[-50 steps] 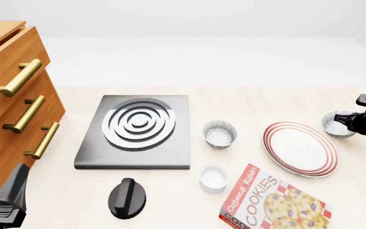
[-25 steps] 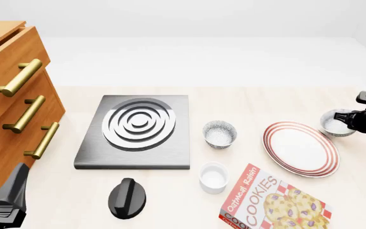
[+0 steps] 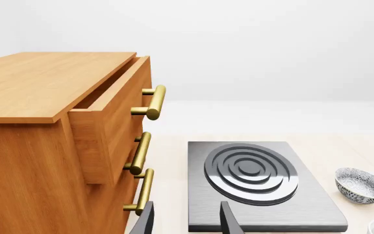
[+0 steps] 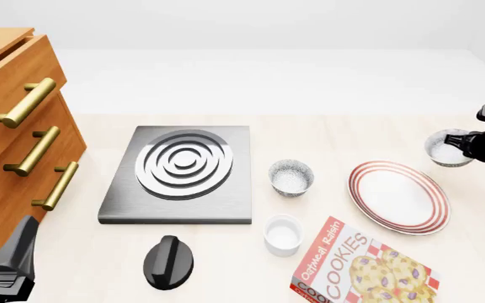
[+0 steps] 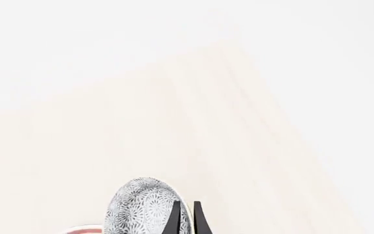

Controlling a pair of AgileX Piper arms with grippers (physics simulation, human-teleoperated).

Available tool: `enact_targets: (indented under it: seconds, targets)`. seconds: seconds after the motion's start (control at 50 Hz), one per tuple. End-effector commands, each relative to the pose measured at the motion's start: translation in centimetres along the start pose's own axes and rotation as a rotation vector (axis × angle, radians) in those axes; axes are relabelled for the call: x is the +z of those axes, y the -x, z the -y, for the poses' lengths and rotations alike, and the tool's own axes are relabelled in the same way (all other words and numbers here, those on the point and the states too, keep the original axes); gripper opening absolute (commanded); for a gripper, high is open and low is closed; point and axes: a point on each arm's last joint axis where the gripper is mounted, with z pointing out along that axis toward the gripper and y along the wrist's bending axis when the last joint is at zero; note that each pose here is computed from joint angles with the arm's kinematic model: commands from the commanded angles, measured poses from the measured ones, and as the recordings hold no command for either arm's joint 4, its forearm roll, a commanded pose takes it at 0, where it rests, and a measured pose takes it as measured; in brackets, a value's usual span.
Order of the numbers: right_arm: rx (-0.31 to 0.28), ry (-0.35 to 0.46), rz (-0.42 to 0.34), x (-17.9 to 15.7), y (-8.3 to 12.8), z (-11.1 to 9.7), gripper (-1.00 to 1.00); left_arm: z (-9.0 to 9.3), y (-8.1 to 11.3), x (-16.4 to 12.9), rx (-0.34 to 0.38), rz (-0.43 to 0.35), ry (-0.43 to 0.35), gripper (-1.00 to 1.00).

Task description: Pick the akita bowl next to the plate and place it on the plate.

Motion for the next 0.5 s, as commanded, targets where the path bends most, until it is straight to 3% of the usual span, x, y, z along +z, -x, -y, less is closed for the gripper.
enact_targets:
  seconds: [0.02,0.22,0.5]
  targets:
    - [0.022,0.029,0.041,-2.0,1.4,-1.4,-1.00,0.0,0.0,0.0,0.000,0.000,0.000,1.00]
    - [0.014,0.065,0.078,-4.3,2.4,-2.9,-1.00,0.0,0.0,0.0,0.000,0.000,0.000,1.00]
    - [0.002,0.103,0.094,-6.0,2.2,-4.5,-1.00,0.0,0.0,0.0,0.000,0.000,0.000,1.00]
